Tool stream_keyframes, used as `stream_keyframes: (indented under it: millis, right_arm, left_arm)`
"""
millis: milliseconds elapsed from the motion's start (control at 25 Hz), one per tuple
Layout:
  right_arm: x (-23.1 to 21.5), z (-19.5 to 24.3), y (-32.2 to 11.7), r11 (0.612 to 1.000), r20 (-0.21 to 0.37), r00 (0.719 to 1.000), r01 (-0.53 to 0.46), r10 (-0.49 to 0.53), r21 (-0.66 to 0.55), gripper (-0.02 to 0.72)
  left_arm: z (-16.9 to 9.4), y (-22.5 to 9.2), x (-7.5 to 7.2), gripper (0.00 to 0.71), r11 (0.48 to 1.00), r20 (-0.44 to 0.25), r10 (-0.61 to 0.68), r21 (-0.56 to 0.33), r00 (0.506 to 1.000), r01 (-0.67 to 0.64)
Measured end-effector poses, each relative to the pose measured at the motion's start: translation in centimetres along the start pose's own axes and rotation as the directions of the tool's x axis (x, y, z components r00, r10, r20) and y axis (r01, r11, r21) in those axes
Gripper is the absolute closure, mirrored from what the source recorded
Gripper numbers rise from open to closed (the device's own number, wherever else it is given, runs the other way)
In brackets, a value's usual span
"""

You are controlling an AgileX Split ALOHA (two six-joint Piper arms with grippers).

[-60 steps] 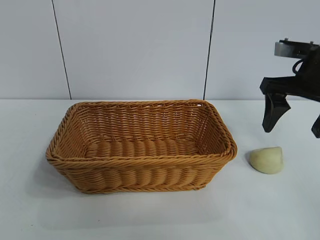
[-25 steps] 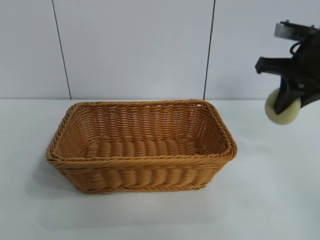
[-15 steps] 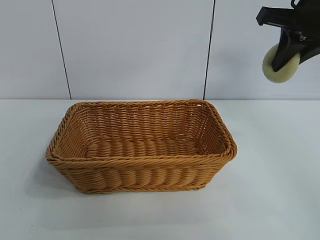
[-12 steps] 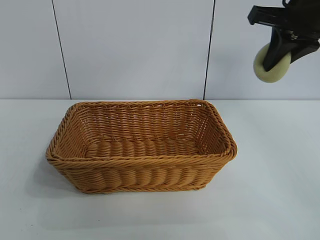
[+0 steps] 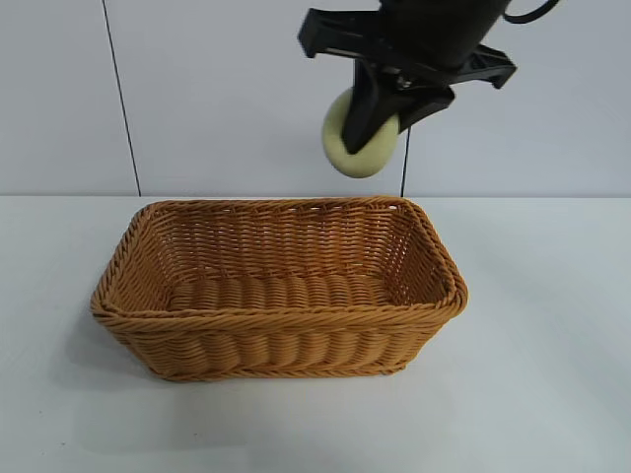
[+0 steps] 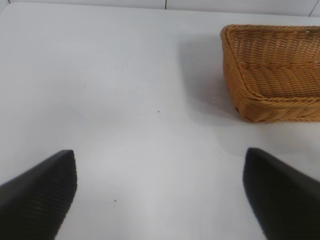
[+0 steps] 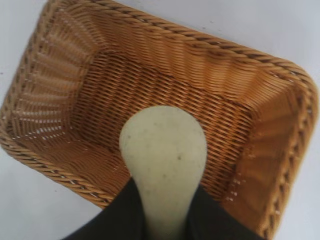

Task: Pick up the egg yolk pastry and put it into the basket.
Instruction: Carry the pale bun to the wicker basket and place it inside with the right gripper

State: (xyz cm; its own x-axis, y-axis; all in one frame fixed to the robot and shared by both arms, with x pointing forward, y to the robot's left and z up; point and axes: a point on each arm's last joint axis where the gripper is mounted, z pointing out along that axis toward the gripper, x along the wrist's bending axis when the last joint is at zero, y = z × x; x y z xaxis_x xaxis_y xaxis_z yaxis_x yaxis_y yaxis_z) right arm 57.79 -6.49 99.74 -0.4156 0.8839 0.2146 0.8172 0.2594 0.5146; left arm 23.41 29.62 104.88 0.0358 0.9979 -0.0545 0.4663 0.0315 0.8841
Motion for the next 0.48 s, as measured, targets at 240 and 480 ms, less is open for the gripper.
stream_keyframes:
  millis: [240,480]
  right_arm:
    - [-1.3,6.3,-1.9,0.997,0.033,0.999,-0.017,0.015,0.078,0.619]
    - [-1.5,7.5,-2.3,0.994,0.039,0.999,-0.016,0.012,0.104,0.389]
  left_arm:
    - [0.0,0.0,0.0,0.014,1.0,0.0,0.0,0.0,1.0,0.0]
    - [0.0,0.0,0.0,0.014,1.0,0.0,0.0,0.0,1.0,0.0]
